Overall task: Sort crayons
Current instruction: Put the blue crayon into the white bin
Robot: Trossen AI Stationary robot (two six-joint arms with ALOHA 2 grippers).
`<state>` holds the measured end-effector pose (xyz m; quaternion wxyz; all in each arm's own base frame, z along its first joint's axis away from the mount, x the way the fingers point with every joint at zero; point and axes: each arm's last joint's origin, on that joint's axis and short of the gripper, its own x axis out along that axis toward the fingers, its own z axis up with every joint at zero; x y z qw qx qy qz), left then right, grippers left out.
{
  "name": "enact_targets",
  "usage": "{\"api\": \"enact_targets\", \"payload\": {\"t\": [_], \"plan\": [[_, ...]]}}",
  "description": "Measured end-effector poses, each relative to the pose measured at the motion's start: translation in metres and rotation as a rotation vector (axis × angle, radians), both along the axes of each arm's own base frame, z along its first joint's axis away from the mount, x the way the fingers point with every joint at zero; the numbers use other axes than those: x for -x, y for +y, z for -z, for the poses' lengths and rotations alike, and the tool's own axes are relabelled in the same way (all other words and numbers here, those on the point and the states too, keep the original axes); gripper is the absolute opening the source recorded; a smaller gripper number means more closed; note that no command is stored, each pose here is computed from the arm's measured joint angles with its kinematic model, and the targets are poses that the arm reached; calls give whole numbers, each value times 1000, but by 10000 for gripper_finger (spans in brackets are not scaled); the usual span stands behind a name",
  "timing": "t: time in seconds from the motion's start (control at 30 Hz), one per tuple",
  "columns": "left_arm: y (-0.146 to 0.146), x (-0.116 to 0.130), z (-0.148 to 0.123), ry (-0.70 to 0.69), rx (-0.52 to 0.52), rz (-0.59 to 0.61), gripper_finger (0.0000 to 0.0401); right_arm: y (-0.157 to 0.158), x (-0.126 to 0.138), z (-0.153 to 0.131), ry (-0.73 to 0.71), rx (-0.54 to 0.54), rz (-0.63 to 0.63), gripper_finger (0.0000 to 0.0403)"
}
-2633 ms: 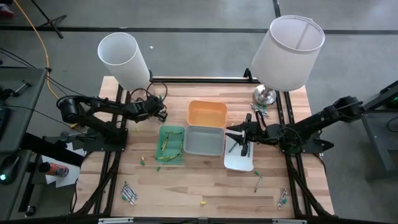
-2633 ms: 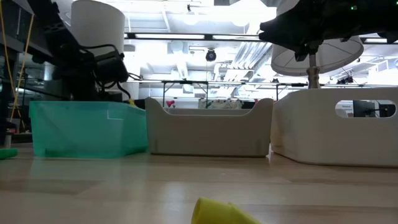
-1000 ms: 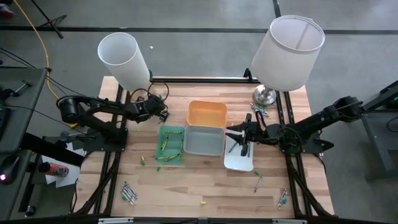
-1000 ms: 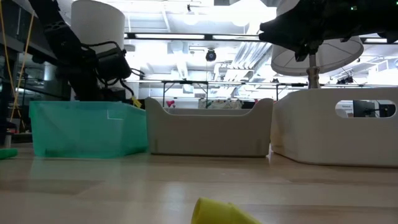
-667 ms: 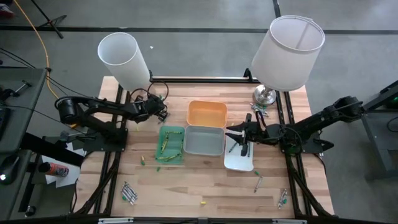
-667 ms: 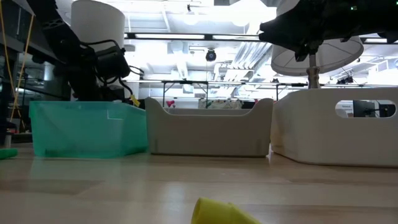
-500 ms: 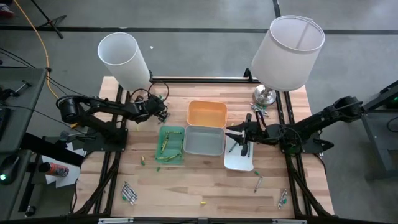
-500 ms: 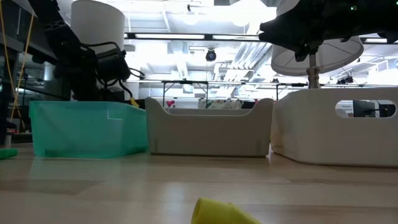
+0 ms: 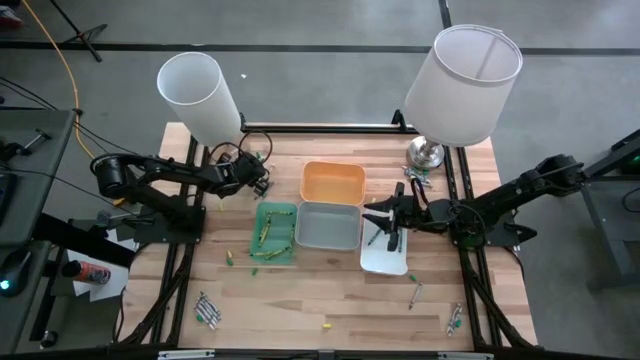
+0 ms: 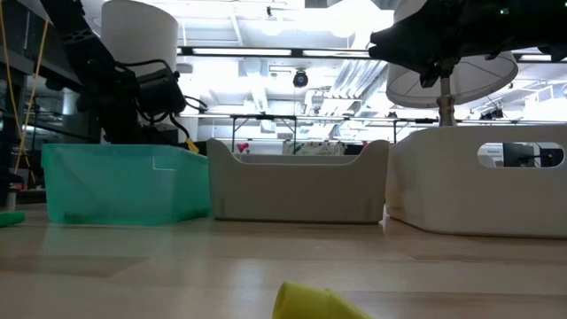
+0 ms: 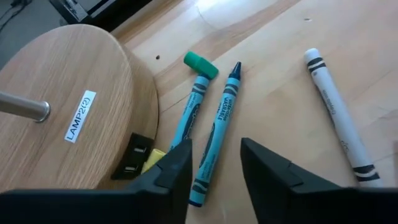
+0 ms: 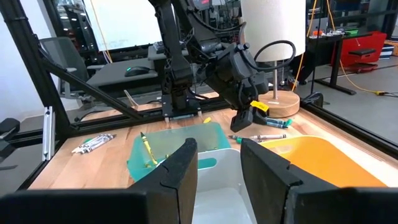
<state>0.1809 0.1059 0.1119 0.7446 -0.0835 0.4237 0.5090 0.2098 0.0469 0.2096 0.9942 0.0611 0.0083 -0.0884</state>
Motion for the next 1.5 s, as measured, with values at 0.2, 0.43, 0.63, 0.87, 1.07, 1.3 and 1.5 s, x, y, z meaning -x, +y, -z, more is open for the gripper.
{"api": "enact_targets", "payload": {"t": [0.2, 0.43, 0.63, 0.87, 1.07, 1.3, 1.5], "plan": [[3, 1, 1, -6, 47, 32, 151, 0, 0, 0, 0, 0, 1, 118], [13, 7, 1, -13, 75, 5, 150, 0, 0, 0, 0, 0, 1, 118], [13, 7, 1, -55, 135, 28, 145, 0, 0, 0, 0, 0, 2, 118], [11, 8, 3, -53, 200, 55, 112, 0, 0, 0, 0, 0, 2, 118], [10, 8, 4, -40, 216, 74, 49, 0, 0, 0, 0, 0, 5, 118], [9, 10, 4, 3, 192, 100, 7, 0, 0, 0, 0, 3, 6, 118], [3, 15, -6, 34, 150, 113, 1, 0, 0, 0, 1, 3, 5, 118]]}}
